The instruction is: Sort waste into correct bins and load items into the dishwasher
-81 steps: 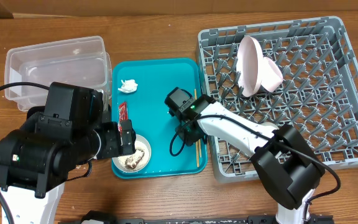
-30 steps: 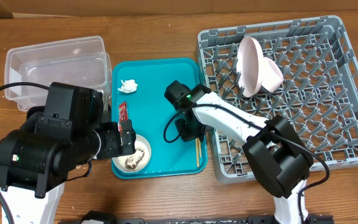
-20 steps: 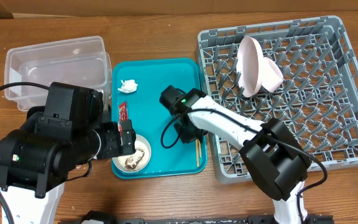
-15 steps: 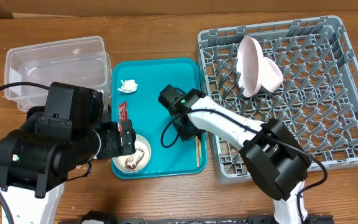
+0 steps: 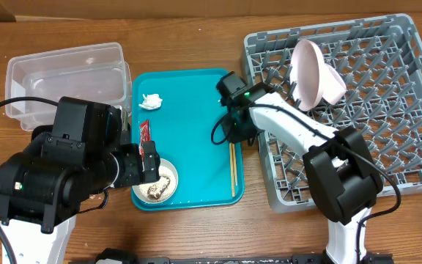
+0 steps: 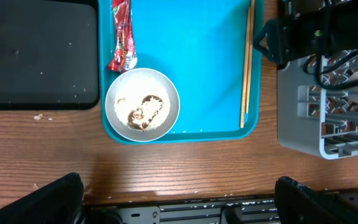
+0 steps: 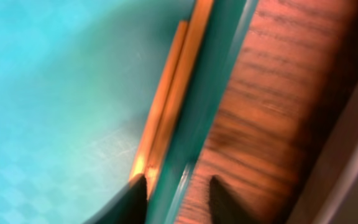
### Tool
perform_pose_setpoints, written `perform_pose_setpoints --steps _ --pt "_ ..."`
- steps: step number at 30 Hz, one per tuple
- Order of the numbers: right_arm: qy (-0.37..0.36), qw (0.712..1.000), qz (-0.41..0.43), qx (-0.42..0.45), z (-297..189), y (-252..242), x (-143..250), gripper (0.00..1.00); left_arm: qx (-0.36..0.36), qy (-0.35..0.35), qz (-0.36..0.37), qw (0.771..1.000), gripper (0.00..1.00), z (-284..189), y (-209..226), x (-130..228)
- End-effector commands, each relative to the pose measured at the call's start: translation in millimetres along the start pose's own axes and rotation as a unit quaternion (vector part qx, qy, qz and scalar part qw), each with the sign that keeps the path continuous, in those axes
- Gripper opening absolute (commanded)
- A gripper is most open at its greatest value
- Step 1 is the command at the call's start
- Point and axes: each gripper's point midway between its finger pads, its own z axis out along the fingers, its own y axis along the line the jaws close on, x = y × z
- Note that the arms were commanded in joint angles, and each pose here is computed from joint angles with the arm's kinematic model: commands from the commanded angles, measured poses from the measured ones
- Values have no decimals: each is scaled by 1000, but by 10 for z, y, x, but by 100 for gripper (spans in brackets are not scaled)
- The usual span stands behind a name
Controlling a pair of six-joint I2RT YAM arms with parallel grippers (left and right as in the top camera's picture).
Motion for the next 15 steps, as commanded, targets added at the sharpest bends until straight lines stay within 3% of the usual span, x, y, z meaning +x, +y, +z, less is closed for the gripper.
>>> perform_pose_setpoints --steps 1,7,9,11,15 --pt "-9 1000 -7 0 -71 -127 -88 50 -3 -8 10 1000 100 -27 2 -28" --pt "-12 999 -22 -30 -280 108 -101 50 -3 -8 10 1000 100 -27 2 -29" --pt "-4 999 -31 -41 -283 214 -48 31 -3 -8 10 1000 100 -27 2 -29" --pt "5 998 -38 -42 -280 295 17 22 -3 -8 10 1000 100 -27 2 -29" --pt "12 998 -47 -40 -272 403 82 28 -3 -8 10 1000 100 -27 2 -29"
